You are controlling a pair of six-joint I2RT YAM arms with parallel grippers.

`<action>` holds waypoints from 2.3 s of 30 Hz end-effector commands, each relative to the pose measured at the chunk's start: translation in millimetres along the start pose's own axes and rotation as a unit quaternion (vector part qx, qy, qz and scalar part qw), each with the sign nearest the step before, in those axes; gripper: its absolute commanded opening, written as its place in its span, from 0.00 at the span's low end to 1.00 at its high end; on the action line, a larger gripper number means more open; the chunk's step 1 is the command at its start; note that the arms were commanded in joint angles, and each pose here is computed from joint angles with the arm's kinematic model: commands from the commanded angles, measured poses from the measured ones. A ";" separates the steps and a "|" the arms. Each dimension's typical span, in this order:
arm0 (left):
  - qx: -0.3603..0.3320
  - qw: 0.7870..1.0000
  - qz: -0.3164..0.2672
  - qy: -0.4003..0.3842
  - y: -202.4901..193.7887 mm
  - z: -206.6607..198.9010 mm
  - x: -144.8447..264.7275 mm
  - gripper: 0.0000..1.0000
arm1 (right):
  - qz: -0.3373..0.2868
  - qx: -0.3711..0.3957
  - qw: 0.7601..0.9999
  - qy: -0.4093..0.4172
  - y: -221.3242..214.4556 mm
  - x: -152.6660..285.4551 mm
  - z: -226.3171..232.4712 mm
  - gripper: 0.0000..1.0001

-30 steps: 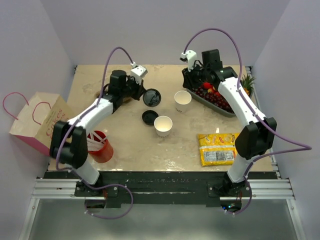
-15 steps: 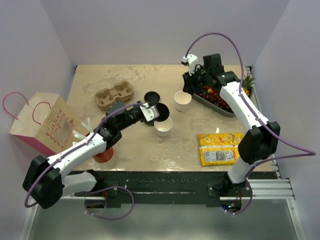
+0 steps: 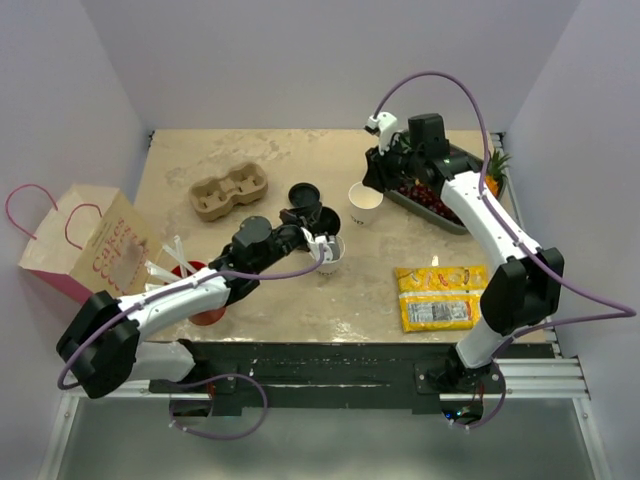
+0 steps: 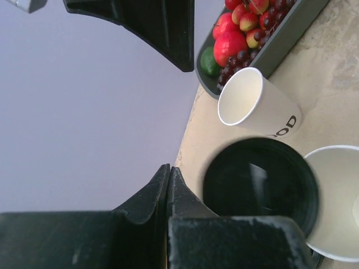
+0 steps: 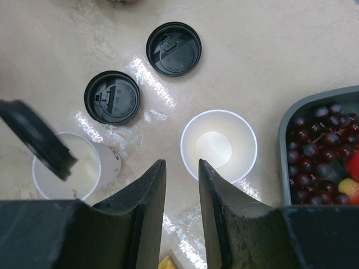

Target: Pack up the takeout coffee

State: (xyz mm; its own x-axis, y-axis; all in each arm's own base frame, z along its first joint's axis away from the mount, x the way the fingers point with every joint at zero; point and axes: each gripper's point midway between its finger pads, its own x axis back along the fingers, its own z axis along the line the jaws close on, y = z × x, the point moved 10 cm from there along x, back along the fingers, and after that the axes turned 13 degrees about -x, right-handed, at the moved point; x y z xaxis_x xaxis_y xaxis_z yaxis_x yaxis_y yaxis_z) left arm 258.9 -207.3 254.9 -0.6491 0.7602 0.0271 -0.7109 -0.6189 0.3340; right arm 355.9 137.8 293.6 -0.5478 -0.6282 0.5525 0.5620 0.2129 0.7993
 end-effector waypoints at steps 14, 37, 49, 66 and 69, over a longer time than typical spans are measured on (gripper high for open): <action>0.066 0.996 0.020 0.059 15.5 22.1 -12.5 0.00 | -0.011 0.026 0.996 0.079 -12.3 4.6 14.2 0.34; 0.401 0.872 0.152 -0.238 -69.1 -11.0 -47.8 0.38 | 0.010 0.087 0.991 0.105 -8.5 5.0 20.4 0.41; 0.300 0.858 0.114 -0.400 -104.6 -50.5 -26.5 0.54 | 0.029 0.121 0.988 0.095 -15.1 21.5 23.1 0.41; 0.184 0.860 0.065 -0.471 -126.1 -90.2 -27.7 0.34 | 0.024 0.086 0.992 0.086 -19.0 23.7 22.3 0.41; 0.182 0.856 0.065 -0.479 -127.8 -94.1 -27.4 0.32 | 0.025 0.084 0.993 0.084 -19.7 24.2 21.2 0.41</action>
State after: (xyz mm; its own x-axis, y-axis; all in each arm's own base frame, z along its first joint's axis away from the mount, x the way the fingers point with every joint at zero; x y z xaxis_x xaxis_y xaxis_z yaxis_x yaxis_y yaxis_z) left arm 336.0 -162.9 121.7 -0.0912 0.5901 0.8022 -0.3347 -0.7768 0.5334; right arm 321.8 139.3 282.4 -0.3557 -0.7277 0.5864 0.4951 0.3854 0.7787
